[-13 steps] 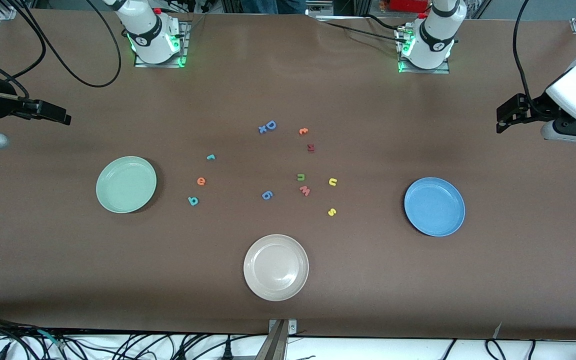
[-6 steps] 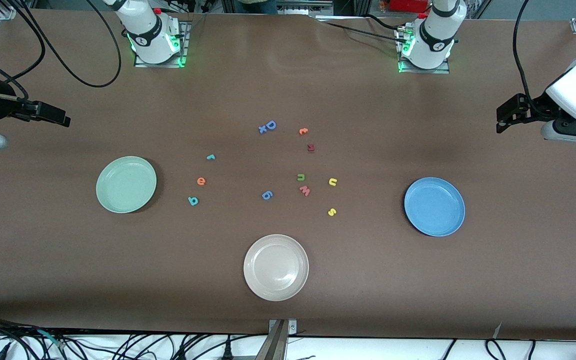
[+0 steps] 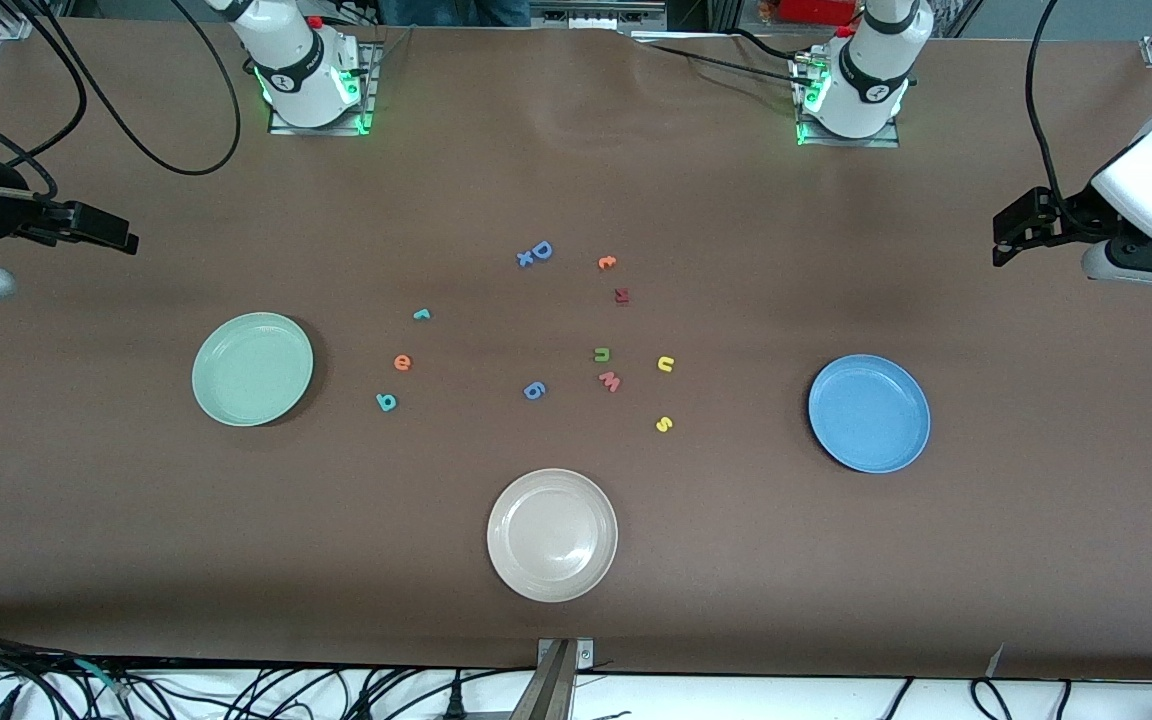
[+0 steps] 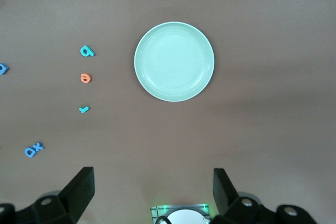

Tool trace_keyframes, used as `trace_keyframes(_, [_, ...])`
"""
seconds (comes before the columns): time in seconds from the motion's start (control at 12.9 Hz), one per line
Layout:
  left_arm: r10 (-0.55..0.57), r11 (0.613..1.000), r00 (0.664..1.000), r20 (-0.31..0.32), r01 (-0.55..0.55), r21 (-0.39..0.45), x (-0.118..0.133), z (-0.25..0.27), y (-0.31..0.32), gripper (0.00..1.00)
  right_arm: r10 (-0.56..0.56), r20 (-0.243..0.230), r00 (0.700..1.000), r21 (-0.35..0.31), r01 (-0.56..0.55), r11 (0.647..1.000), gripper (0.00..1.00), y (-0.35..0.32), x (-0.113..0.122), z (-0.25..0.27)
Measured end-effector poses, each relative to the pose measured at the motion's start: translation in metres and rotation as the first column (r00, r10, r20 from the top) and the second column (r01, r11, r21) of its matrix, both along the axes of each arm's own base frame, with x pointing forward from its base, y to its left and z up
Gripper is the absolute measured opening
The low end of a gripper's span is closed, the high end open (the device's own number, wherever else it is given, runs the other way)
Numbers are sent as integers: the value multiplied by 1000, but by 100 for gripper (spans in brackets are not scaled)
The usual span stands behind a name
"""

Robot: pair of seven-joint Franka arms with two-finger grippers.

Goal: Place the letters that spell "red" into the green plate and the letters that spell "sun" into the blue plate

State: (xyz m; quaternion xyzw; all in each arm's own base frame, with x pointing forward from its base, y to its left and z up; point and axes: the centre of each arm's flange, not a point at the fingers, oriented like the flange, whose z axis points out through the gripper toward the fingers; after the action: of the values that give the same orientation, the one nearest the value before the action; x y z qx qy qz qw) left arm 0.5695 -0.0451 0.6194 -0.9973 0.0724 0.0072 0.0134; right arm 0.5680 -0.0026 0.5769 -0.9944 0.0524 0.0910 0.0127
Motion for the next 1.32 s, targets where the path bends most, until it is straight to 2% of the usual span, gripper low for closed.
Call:
trace_keyframes(0.62, [-4,1000,1000,0,4,0,0,0,-2,100,0,16,1000,-1,0,1000,100,0,2,1])
trace_keyframes(1.32, [-7,1000,999,-45,7,3,-5,-4,-4,100,-1,16,1000,-1,1,1000,100,-1,2,1])
